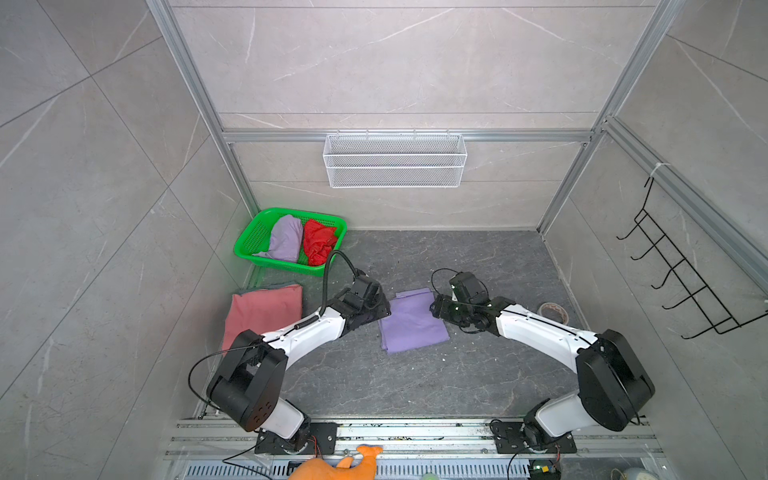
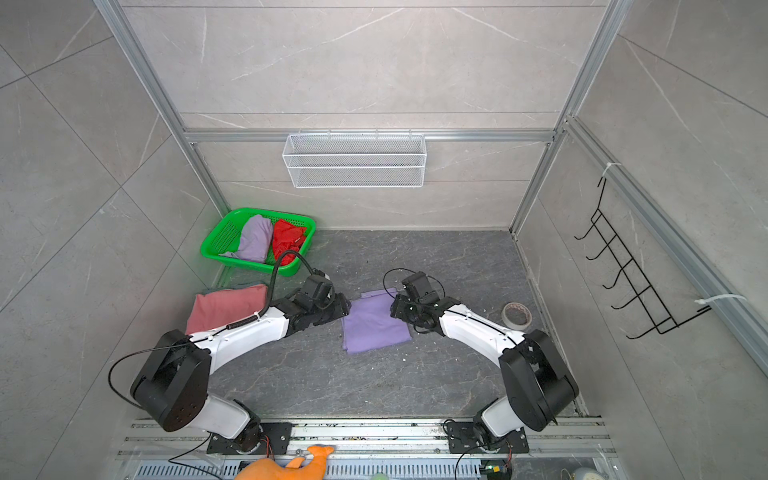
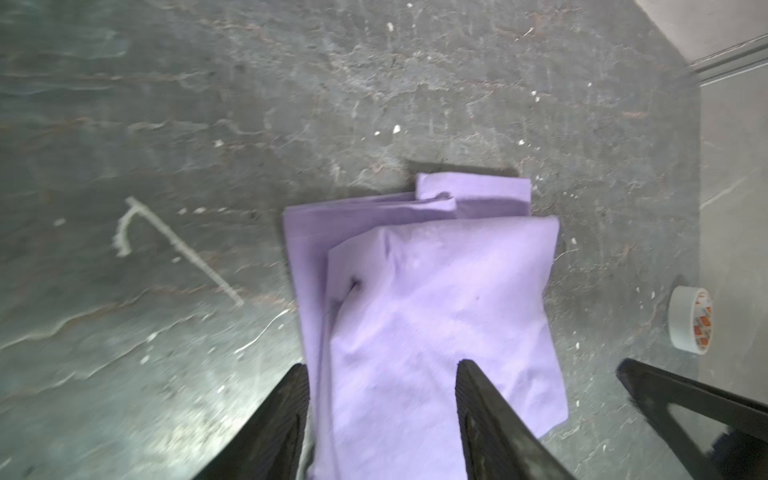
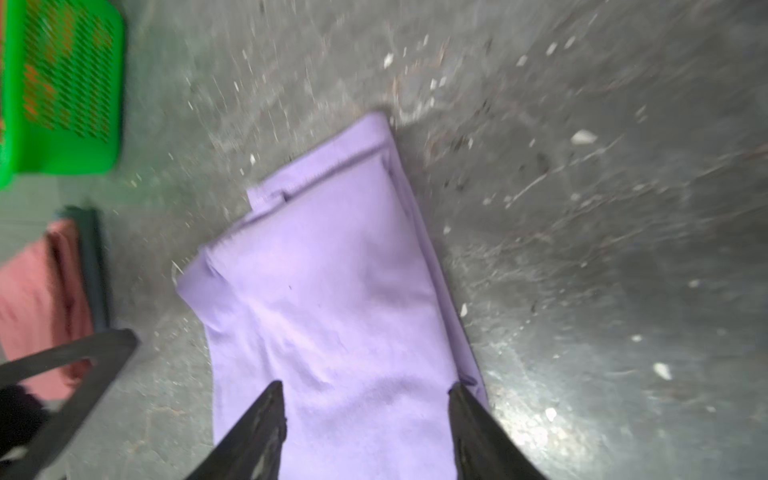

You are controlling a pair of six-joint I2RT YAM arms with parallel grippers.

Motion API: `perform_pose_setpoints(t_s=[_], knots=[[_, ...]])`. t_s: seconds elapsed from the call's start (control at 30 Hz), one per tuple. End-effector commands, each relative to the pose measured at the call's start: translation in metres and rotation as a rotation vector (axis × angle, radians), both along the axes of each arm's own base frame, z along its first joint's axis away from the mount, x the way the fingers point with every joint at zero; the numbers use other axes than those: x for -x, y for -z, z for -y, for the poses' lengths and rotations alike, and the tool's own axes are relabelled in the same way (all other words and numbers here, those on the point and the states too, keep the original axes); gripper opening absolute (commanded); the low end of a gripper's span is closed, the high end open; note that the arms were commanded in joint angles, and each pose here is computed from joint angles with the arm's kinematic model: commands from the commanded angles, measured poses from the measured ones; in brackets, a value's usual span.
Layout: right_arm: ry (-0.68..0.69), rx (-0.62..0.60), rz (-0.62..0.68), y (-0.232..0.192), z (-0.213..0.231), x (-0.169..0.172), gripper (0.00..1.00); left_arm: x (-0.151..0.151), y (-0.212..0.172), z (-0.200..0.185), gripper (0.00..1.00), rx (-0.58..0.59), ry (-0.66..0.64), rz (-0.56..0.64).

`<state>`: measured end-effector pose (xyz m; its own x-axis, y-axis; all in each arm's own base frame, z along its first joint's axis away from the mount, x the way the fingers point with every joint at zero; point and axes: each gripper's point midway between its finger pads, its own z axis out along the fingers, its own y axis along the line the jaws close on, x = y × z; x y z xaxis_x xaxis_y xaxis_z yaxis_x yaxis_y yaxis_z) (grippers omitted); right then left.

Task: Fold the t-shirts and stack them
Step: 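Grip the lavender bundle with both grippers and drag it toward the robot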

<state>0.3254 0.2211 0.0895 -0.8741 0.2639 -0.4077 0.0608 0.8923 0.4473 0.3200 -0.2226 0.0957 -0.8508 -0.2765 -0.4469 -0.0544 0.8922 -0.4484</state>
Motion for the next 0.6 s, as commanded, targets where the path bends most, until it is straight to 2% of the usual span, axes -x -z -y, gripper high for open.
perform_pose_setpoints(t_s=[0.0, 0.2, 0.33, 0.47, 0.57], knots=[[-0.019, 0.029, 0.029, -0.004, -0.010, -0.008, 0.66, 0.032, 0.020, -0.011, 0.61, -0.018, 0.033, -0.093], [-0.065, 0.055, -0.010, 0.023, -0.033, -0.001, 0.67, 0.061, 0.038, 0.004, 0.66, 0.185, 0.026, -0.194], [-0.084, 0.083, -0.029, 0.043, -0.038, 0.001, 0.66, 0.064, 0.048, 0.013, 0.66, 0.243, 0.027, -0.230], [-0.111, 0.084, -0.030, 0.056, -0.043, 0.003, 0.67, 0.063, 0.058, 0.024, 0.62, 0.283, 0.028, -0.280], [-0.128, 0.088, -0.032, 0.063, -0.045, 0.005, 0.69, 0.063, 0.065, 0.034, 0.55, 0.332, 0.034, -0.318]])
